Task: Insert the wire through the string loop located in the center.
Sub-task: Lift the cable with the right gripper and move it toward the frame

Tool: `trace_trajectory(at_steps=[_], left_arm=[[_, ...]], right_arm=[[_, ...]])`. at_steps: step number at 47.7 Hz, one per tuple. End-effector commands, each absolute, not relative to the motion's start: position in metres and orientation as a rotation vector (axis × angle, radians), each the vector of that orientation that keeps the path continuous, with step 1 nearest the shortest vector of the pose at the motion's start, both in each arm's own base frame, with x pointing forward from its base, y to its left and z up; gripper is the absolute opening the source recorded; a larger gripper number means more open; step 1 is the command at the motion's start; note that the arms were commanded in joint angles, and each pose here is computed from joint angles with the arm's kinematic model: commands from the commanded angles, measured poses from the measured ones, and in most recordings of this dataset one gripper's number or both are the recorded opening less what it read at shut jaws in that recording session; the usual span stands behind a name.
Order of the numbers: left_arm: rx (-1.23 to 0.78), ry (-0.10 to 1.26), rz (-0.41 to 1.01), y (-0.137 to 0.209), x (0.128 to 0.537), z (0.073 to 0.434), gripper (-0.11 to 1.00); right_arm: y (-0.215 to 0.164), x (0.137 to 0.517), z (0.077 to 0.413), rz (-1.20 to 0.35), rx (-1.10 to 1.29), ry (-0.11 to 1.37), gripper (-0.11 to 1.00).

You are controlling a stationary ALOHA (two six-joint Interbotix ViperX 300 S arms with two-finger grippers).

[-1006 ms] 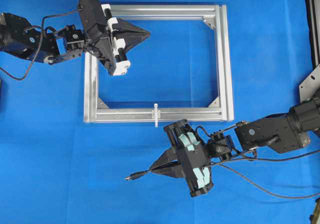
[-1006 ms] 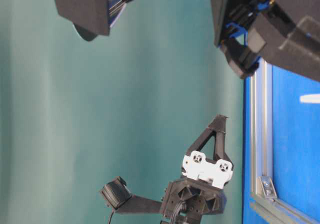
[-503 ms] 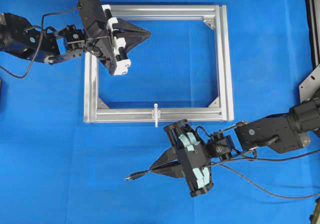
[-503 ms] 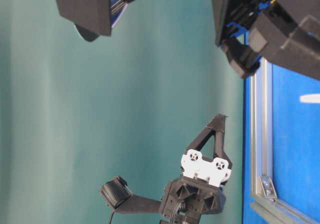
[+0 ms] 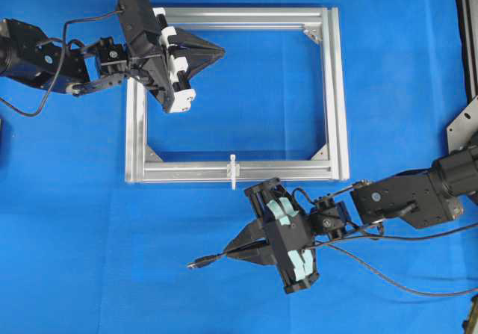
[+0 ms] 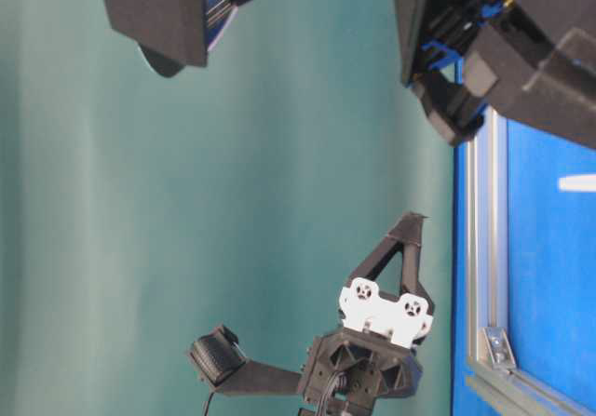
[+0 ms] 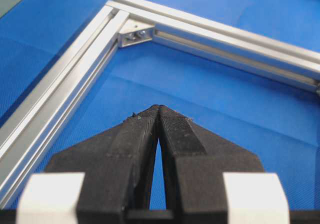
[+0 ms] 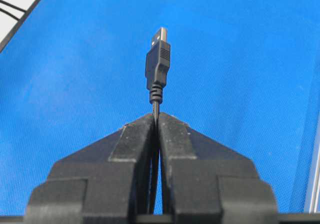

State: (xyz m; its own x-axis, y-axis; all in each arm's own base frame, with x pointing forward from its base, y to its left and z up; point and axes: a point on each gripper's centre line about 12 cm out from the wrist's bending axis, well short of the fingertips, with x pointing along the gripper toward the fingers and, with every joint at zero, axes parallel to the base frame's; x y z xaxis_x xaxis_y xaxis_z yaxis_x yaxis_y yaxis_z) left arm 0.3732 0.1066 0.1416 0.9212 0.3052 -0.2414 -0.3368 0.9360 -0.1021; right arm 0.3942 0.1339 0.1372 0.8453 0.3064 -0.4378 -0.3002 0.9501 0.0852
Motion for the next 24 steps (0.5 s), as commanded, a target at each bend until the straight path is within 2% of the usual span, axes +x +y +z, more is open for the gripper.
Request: trace_trajectory(at_steps=[1,24], left_arm=[[-0.136,0.184,0.324,0.1068,0.3779,0.1575,0.0],[-0.138,0.202,0.323,0.1075,0.3812,0.1574,0.0]], right_arm=[[0.1364,0.3974,0.1563,0.327,0.023,0.41,-0.02],[0.1357,0.3977,0.1563,0.325,0.023,0.41,-0.02]])
